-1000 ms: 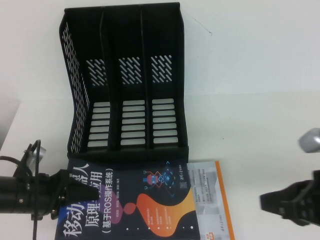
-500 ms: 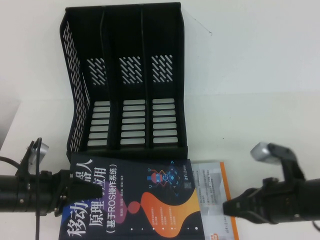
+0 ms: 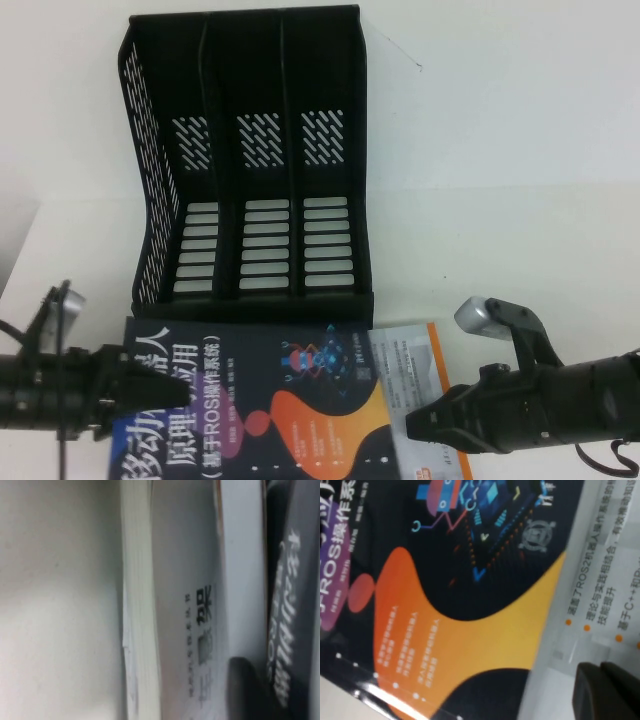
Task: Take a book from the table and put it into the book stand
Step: Pick up the book with your left arm, then place the book on the book shelf
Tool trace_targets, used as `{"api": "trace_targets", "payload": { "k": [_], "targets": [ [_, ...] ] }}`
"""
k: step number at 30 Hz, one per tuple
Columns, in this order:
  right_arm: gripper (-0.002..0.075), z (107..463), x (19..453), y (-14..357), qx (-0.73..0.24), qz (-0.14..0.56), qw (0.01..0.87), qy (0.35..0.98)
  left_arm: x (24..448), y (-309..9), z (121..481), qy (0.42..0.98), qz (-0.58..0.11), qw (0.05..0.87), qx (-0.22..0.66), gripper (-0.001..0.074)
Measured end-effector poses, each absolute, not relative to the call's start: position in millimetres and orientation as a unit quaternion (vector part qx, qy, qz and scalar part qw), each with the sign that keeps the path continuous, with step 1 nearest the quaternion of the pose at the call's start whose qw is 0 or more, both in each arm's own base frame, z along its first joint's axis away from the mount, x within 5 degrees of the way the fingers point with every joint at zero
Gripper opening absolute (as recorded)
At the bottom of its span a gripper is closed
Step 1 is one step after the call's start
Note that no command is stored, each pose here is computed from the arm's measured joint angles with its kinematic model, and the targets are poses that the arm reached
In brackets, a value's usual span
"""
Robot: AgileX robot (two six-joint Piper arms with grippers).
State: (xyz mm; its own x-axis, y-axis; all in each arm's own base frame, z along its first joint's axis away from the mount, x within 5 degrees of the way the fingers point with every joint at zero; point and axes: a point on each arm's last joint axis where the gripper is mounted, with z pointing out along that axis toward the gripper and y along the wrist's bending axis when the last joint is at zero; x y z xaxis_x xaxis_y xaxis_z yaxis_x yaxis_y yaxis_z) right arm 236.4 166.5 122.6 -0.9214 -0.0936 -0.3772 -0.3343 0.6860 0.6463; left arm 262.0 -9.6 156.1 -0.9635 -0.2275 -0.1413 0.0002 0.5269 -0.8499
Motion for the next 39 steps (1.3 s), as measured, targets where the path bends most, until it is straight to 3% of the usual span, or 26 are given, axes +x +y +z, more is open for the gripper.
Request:
{"api": "trace_targets", "payload": {
  "k": [3, 10, 24, 33, 39],
  "targets": [
    [0.0002, 122.9, 236.4, 167.6, -0.120, 0.375, 0.161, 0.905, 260.1, 4.5, 161.5, 0.857, -0.495, 0.118, -0.081, 0.0111],
    [0.0003, 122.7, 236.5, 167.5, -0.119, 0.373, 0.161, 0.906, 254.5, 35.1, 167.5, 0.853, -0.489, 0.134, -0.124, 0.0113],
    [0.0004, 144.0, 233.7, 161.1, -0.124, 0.344, 0.200, 0.909, 241.4, 29.3, 214.3, 0.860, -0.463, 0.187, -0.107, 0.0113],
    [0.0004, 199.3, 216.5, 154.6, -0.157, 0.362, 0.251, 0.884, 223.2, 12.4, 305.0, 0.875, -0.402, 0.266, -0.056, 0.0113],
    [0.0004, 227.1, 204.0, 150.3, -0.168, 0.379, 0.281, 0.866, 218.8, 1.9, 374.3, 0.856, -0.405, 0.317, -0.045, 0.0113]
  ]
}}
